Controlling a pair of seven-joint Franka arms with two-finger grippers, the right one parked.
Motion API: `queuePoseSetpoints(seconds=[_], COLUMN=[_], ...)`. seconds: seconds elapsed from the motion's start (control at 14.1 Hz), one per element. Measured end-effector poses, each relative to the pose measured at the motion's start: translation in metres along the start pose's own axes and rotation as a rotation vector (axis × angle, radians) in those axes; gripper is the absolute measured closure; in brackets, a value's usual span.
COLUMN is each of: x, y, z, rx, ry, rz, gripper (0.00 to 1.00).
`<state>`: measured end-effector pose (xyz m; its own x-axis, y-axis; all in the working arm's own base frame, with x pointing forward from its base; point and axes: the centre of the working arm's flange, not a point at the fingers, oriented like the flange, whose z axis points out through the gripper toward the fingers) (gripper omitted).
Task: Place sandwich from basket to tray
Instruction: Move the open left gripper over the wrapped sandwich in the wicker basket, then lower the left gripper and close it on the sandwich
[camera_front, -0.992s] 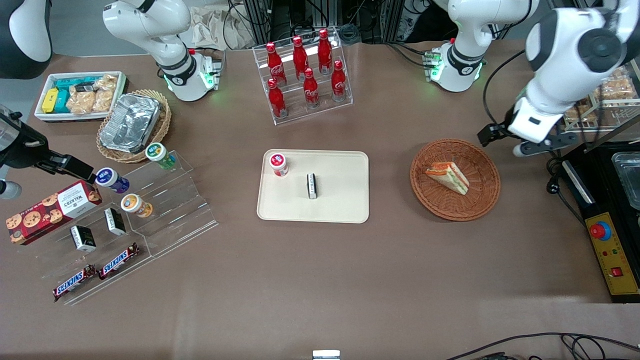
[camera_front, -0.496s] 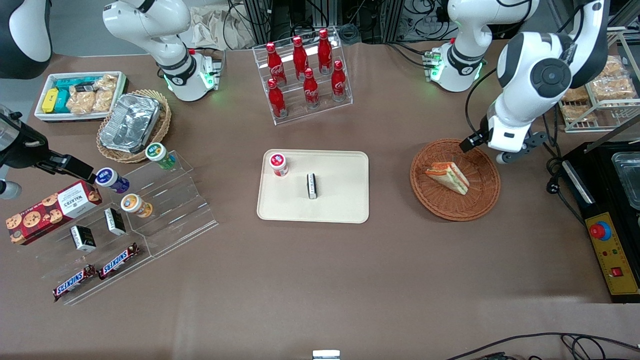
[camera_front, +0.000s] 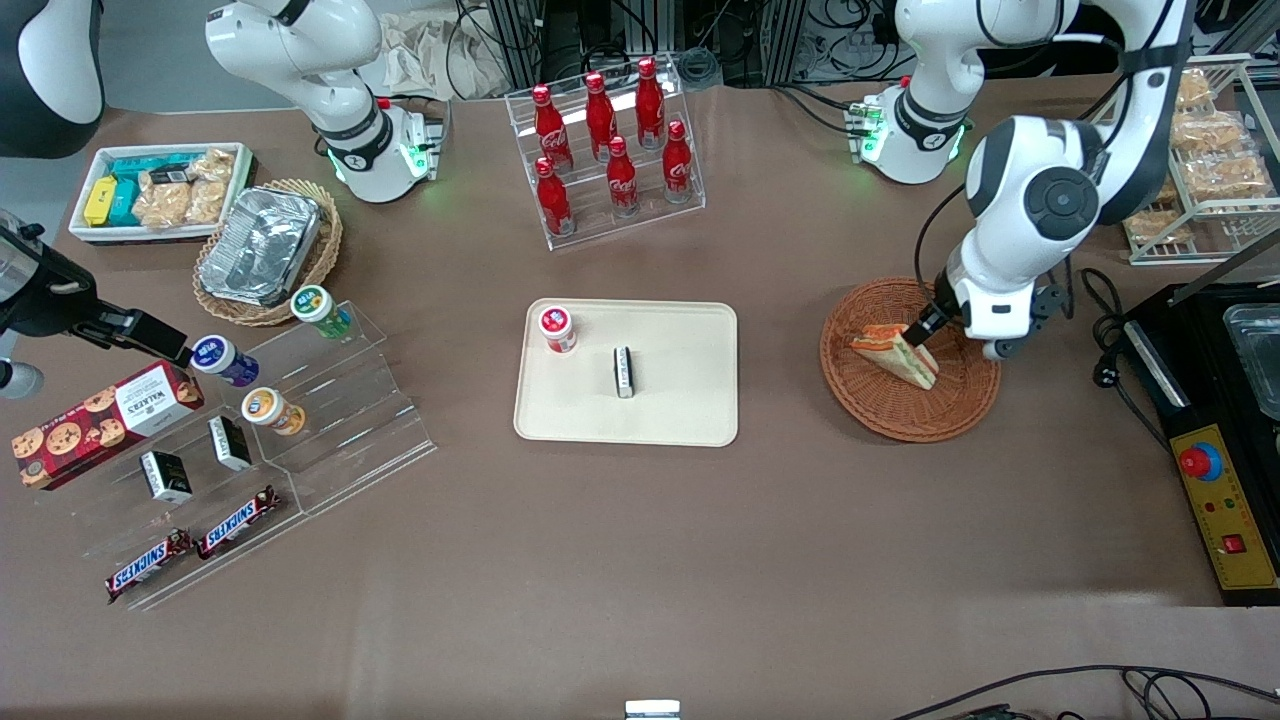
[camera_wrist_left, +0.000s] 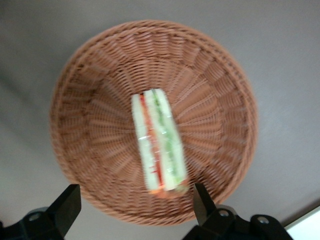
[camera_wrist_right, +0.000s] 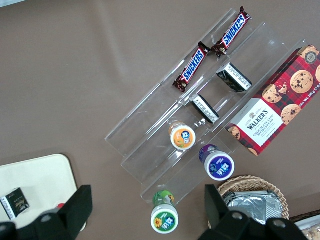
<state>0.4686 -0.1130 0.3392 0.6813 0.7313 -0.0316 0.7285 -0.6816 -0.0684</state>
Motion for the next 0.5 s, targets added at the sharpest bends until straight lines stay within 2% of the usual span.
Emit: queuePoseSetpoints(seconds=[0.14,0.35,0.5], x=[-0.003,-0.009,-0.013], y=[0.009,0.012,0.009], z=[0.01,0.031,0.05], rx=[-0.019,-0.005,-0.024], ry=[0.005,-0.008,-0.003], rz=[-0.059,-0.082,-0.083], gripper=[0.0,0.0,0.0])
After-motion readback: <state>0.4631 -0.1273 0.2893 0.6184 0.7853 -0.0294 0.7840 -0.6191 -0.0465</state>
